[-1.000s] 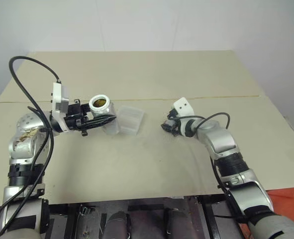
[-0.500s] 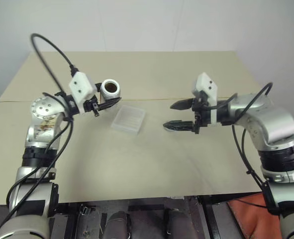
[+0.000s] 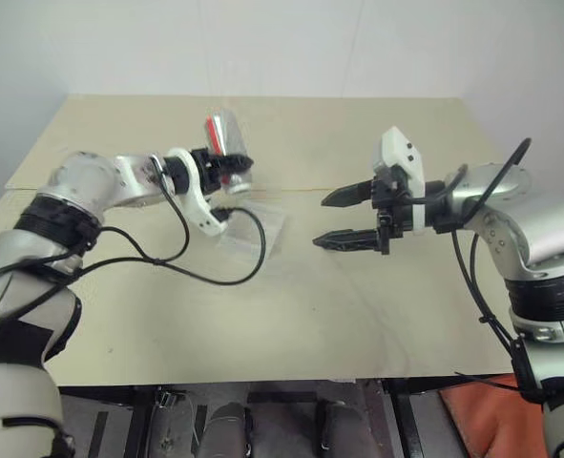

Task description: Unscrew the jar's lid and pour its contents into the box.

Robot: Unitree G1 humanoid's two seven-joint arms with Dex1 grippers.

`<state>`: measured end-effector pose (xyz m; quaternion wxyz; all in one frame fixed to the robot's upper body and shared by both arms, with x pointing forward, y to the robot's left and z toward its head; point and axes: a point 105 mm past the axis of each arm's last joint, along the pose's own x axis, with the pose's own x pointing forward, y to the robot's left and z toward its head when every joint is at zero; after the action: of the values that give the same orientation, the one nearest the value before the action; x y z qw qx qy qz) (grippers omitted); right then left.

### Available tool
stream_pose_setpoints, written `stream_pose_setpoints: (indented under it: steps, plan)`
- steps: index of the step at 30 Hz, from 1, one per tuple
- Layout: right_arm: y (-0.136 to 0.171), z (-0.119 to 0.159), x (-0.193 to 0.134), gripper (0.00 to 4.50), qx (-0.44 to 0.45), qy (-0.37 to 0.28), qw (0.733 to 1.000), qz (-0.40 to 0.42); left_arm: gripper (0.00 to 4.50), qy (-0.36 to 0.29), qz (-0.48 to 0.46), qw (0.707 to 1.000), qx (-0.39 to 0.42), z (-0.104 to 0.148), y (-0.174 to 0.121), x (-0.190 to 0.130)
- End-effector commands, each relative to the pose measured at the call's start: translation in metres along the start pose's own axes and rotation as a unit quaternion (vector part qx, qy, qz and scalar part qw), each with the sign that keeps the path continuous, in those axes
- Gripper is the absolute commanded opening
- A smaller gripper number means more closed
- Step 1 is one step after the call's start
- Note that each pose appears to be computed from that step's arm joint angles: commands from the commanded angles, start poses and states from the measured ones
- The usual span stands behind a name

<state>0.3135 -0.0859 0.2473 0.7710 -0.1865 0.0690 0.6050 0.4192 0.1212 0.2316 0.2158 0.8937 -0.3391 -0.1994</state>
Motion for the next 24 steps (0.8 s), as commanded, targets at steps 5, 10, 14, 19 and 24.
stream_pose_setpoints:
  steps: [5, 10, 14, 19, 24]
  plan:
    - [0.004, 0.016, -0.004, 4.45, -0.015, -0.028, 0.999, -0.012, 2.03, 0.027, 0.050, 0.998, 0.028, -0.006, 0.009, 0.000]
    - [0.005, 0.013, -0.003, 4.45, -0.011, -0.027, 0.999, -0.013, 2.03, 0.018, 0.053, 0.998, 0.001, 0.000, 0.007, -0.004]
    - [0.003, 0.014, -0.004, 4.45, -0.011, -0.027, 0.999, -0.018, 2.03, 0.047, 0.053, 0.996, -0.059, -0.008, 0.003, -0.010]
    - [0.003, 0.015, -0.003, 4.45, -0.007, -0.031, 0.999, -0.014, 2.03, 0.120, 0.087, 0.964, -0.223, -0.025, 0.000, -0.027]
    - [0.000, 0.016, -0.001, 4.45, -0.002, -0.036, 0.999, -0.013, 2.03, 0.178, 0.090, 0.881, -0.428, -0.029, -0.017, -0.046]
